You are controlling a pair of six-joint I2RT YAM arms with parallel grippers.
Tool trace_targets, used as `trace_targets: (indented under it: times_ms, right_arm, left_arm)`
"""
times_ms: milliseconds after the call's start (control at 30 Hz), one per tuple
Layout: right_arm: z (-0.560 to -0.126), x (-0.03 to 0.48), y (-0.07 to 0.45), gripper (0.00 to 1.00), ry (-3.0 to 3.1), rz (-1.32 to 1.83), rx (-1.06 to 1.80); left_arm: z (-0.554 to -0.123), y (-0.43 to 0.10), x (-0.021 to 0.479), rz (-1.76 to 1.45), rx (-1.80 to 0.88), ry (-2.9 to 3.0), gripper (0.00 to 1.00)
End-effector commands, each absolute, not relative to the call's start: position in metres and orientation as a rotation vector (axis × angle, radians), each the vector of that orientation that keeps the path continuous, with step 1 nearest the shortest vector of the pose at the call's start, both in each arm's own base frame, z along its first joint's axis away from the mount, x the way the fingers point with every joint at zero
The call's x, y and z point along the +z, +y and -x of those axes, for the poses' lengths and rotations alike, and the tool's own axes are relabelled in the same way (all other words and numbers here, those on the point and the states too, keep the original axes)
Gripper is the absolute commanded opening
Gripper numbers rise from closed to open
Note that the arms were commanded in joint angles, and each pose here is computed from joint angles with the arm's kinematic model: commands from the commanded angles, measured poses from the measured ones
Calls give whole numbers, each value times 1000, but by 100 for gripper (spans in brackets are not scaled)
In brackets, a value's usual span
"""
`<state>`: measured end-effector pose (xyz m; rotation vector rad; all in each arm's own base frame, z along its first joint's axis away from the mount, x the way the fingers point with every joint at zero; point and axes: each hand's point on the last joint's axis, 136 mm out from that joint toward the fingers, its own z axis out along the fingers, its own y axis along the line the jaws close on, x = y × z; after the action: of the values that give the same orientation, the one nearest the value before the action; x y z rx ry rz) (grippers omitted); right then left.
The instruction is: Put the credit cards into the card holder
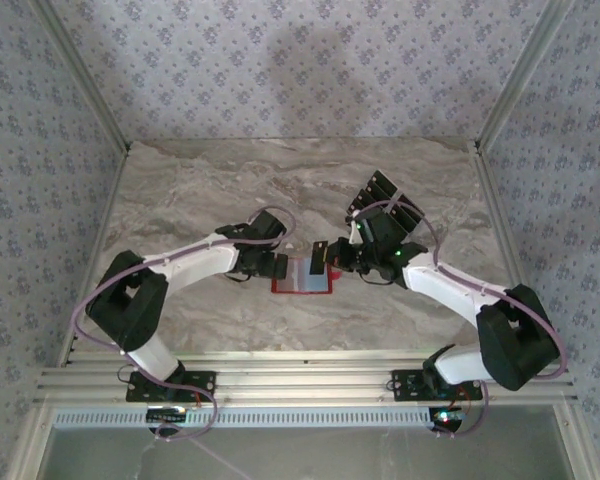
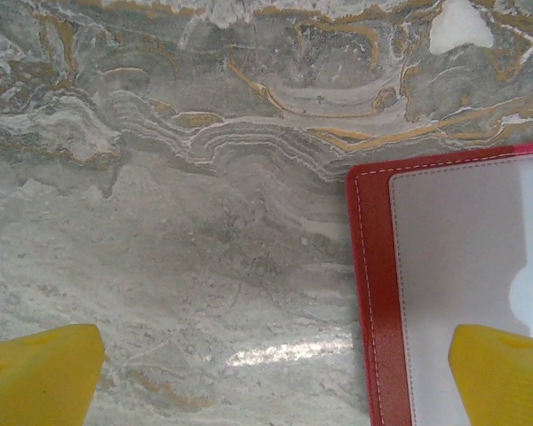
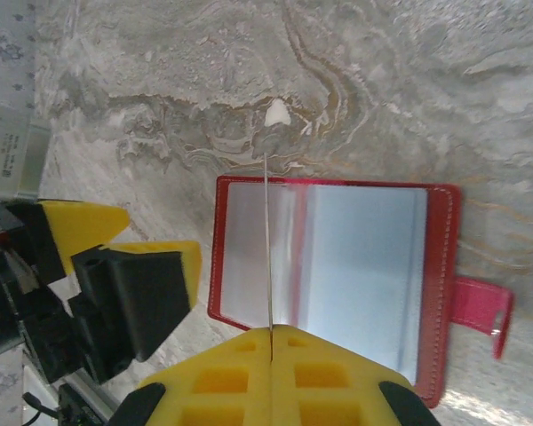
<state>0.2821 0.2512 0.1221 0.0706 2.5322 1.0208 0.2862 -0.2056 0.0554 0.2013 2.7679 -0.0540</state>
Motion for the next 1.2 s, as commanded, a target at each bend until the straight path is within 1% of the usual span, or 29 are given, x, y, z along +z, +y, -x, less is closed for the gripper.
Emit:
trace_targets:
  times_ms: [0,567,800,1167]
  right_arm:
    - [-283,128,264,0,2469,-99,1105]
    - [-275,89,275,0,2469,-54,1168]
    - [-275,81,280,0,2473,-43,1198]
    - [-277,76,284,0,2462,-32,1223]
  left_arm:
    - [-292,-208,59,-245,4,2740,100]
    - [-288,-200,37,-266,122,2770,100]
    - [-285,-191,34,-231,192,2792,100]
    - [-282,-189,31,-222,196,2797,100]
